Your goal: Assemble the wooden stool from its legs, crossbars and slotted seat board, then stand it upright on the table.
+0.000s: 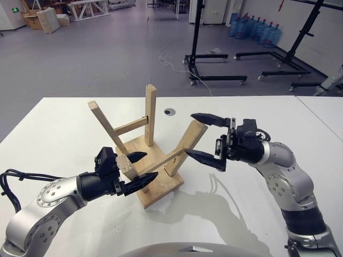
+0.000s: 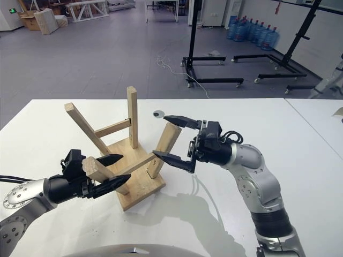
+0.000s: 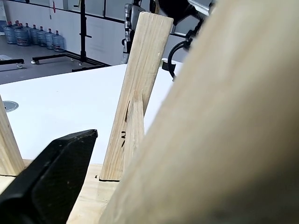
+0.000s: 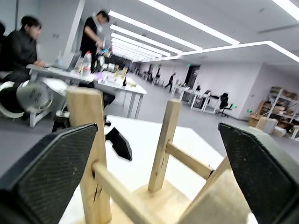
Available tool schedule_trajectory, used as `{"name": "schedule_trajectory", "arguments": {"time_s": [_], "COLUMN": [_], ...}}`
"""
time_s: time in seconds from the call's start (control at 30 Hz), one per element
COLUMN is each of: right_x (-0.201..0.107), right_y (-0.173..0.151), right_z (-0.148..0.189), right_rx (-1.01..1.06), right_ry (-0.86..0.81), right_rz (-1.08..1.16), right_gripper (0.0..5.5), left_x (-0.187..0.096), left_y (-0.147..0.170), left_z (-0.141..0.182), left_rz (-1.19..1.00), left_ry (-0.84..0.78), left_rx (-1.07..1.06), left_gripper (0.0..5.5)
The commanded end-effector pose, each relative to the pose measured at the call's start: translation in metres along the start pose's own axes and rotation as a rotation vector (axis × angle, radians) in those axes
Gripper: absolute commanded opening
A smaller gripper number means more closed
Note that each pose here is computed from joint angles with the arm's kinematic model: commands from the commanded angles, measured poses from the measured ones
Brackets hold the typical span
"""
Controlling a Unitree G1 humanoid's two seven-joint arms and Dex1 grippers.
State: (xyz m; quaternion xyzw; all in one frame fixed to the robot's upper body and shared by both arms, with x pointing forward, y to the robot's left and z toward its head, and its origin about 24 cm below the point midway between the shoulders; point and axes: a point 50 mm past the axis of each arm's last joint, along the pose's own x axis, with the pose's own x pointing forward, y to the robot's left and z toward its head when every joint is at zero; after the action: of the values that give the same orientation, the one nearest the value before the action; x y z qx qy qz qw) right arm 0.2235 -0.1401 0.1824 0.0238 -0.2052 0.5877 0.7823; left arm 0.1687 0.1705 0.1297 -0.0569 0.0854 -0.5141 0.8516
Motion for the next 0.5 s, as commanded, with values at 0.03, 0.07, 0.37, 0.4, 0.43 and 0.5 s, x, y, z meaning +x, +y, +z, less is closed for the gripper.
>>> {"name": "schedule_trajectory", "arguments": {"time_s": [0.03,0.07,0.37,0.4,0.43,0.5], "right_x": [0.014,0.016,0.027,0.027,0.028,0.032], "right_y": [0.003,0.001,0.006,0.007,0.007,0.009], "right_z": [0.03,0.034,0.014,0.013,0.013,0.016], "right_rx": [-0.108,-0.165,-0.531,-0.582,-0.633,-0.788], "right_ry": [-0.128,-0.154,0.2,0.267,0.315,0.36], "right_rz": [-0.022,-0.079,-0.324,-0.313,-0.3,-0.28], "right_gripper": [4.76,4.76,4.76,4.76,4.76,4.76], "left_x": [-0.002,-0.003,-0.002,-0.002,-0.002,-0.002], "left_y": [0.0,0.0,-0.002,-0.002,-0.003,-0.003], "left_z": [-0.001,-0.001,0.0,0.0,0.0,0.0], "left_rz": [-0.001,-0.001,-0.007,-0.006,-0.007,-0.009], "left_ry": [0.029,0.029,0.037,0.037,0.038,0.041], "left_rx": [0.009,0.01,0.005,0.003,0.001,-0.003], "left_gripper": [3.82,3.82,3.82,3.82,3.82,3.82]}}
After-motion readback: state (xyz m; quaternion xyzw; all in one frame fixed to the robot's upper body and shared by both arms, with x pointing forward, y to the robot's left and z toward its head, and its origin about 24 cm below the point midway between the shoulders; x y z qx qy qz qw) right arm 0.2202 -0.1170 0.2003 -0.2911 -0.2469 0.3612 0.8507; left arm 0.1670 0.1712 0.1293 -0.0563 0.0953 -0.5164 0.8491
